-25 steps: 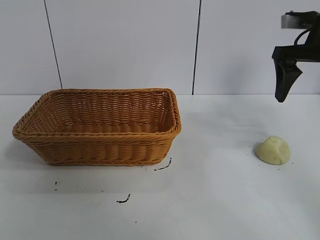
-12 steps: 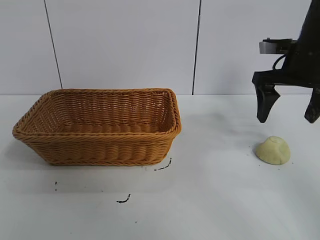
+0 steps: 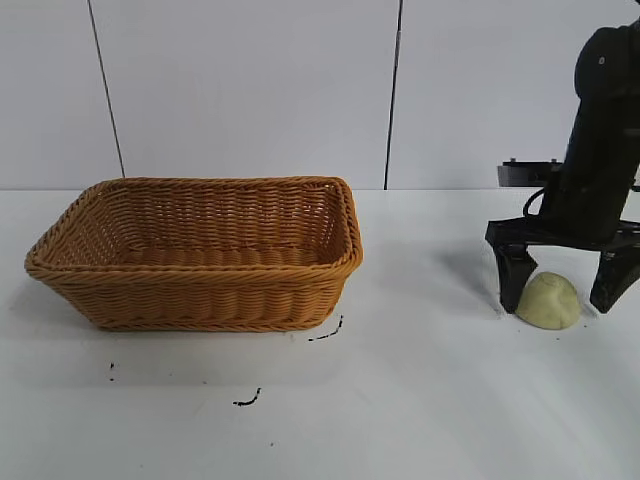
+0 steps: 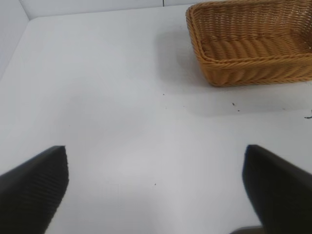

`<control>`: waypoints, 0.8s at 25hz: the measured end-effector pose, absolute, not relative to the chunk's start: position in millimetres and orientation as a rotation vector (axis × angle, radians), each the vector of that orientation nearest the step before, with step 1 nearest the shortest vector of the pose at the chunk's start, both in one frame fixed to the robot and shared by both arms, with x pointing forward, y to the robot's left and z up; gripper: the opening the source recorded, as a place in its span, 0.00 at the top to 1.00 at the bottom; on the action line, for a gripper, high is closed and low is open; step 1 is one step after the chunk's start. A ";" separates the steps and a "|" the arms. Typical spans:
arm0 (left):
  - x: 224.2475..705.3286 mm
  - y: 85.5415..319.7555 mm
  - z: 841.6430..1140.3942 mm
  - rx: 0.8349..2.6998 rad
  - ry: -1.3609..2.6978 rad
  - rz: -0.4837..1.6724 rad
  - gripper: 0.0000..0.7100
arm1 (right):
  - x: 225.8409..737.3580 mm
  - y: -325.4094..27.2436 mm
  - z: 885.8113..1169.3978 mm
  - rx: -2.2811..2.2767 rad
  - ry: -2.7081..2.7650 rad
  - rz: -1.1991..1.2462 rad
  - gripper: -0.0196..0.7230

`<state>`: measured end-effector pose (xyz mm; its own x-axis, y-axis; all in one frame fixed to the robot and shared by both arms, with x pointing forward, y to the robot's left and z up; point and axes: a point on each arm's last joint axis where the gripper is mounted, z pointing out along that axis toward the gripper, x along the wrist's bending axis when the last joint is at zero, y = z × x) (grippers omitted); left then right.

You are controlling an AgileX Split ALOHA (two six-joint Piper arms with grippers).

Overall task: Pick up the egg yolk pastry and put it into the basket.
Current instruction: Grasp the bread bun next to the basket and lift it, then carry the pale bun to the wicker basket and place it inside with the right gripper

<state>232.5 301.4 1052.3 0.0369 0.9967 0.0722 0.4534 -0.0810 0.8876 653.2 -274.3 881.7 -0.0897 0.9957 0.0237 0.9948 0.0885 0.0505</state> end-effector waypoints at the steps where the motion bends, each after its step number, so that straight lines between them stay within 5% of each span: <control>1: 232.5 301.4 1052.3 1.621 1.495 0.992 0.02 | 653.4 -274.3 880.8 2.109 2.304 0.084 0.06; 9: 232.5 301.4 1052.3 1.621 1.495 0.992 0.02 | 653.4 -274.3 880.9 2.111 2.302 0.086 0.67; 14: 232.5 301.4 1052.3 1.621 1.495 0.992 0.02 | 653.3 -274.2 903.1 2.105 2.300 0.096 0.73; 20: 232.5 301.4 1052.3 1.621 1.495 0.992 0.02 | 661.8 -273.4 982.3 2.053 2.258 0.196 0.74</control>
<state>232.5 301.4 1052.3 0.0369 0.9967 0.0722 0.4534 -0.0810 0.8876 661.8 -273.4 982.3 -0.0964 0.9951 0.0241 0.9844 0.0917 0.1504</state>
